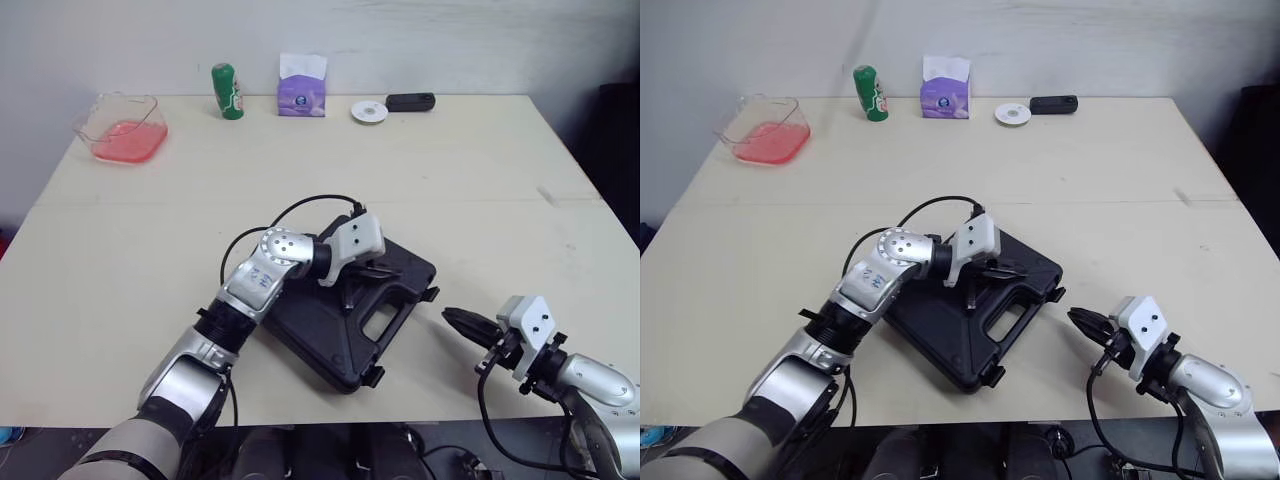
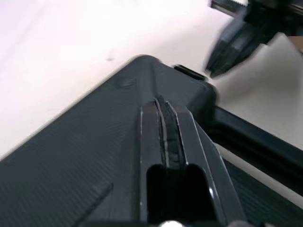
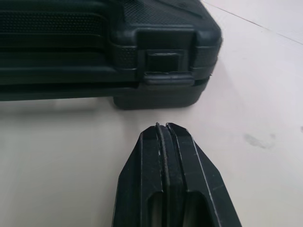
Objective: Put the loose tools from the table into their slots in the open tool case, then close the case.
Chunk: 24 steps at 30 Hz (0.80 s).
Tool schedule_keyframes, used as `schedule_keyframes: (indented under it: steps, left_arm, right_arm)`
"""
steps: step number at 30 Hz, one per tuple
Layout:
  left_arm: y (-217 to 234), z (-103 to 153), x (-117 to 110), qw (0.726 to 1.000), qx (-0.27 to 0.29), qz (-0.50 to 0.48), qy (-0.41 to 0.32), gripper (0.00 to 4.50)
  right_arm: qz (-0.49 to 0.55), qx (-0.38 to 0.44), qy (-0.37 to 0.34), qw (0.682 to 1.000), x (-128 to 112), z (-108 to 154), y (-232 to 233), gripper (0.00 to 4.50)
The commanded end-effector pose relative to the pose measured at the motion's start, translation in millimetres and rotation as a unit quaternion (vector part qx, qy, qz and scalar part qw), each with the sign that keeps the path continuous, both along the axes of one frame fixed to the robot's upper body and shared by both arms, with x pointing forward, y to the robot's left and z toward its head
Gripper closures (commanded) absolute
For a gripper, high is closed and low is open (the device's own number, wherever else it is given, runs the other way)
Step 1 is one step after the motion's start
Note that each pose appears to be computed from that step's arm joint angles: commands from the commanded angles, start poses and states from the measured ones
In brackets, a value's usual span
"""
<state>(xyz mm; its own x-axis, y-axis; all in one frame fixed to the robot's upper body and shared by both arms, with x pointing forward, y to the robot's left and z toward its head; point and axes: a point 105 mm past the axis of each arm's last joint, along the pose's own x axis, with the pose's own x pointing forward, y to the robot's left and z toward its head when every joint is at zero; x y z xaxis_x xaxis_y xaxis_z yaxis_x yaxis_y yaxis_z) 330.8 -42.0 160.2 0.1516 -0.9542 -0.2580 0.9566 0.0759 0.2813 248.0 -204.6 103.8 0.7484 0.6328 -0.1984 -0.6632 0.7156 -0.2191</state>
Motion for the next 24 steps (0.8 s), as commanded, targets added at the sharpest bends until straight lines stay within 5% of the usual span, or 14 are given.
schedule_keyframes:
  steps: [1, 13, 24]
  left_arm:
    - [-8, 1, 2, 1.000, -0.002, 0.008, -0.002, 4.39]
    - [9, -72, -5, 0.990, 0.125, 0.033, 0.053, 4.39]
    - [15, -80, -4, 0.987, 0.129, 0.056, 0.073, 4.39]
  right_arm:
    - [0.004, -0.001, -0.015, 1.000, 0, 5, 4, 4.50]
    - [0.004, 0.000, -0.024, 1.000, 9, 4, 10, 4.50]
    - [0.013, -0.001, -0.043, 0.999, 21, 13, 15, 4.50]
